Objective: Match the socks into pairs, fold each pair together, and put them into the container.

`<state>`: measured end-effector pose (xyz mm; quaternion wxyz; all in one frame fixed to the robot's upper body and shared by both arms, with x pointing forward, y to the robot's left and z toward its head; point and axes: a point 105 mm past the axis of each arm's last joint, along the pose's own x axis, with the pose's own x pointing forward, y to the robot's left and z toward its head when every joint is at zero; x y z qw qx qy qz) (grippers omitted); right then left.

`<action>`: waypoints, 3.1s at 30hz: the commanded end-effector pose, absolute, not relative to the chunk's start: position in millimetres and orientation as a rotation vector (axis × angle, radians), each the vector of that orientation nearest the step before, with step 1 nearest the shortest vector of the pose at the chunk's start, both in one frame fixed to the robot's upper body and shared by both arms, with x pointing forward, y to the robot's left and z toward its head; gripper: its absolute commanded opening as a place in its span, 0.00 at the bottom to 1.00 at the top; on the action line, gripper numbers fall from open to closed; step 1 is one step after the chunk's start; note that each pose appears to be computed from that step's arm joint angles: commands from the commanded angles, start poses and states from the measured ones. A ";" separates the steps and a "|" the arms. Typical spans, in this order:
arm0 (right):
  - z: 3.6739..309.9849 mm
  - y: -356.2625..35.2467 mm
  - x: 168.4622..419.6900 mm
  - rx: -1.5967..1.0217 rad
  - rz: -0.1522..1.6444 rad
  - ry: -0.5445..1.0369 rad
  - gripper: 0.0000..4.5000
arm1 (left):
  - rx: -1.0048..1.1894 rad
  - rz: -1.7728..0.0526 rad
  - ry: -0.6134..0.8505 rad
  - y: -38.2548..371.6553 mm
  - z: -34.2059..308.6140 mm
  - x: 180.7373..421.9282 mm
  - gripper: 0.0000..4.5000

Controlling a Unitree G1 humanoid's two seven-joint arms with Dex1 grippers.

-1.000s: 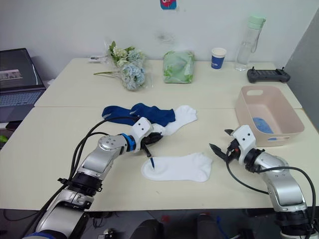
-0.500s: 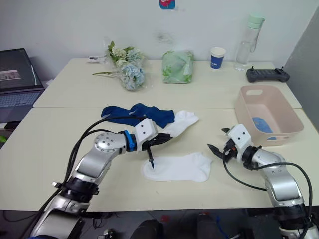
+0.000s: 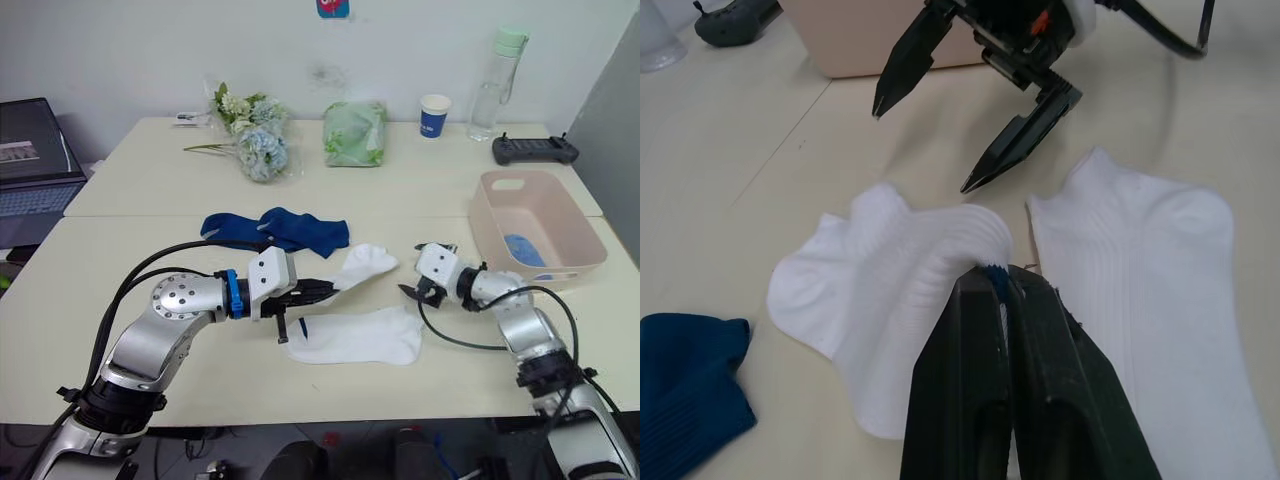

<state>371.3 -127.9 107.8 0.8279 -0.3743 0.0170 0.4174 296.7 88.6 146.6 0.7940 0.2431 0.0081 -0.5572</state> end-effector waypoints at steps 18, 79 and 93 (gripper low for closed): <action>114.2 -109.6 390.7 -0.843 0.973 -0.063 0.00 | 0.551 -1.142 -0.017 96.2 152.7 294.0 0.00; 145.6 -128.6 242.7 -0.604 1.344 0.408 0.00 | -0.005 -1.167 0.503 143.8 116.2 230.5 0.00; 129.8 -122.4 291.2 -0.680 1.252 0.299 0.00 | 0.070 -1.052 0.479 149.6 106.6 263.1 0.00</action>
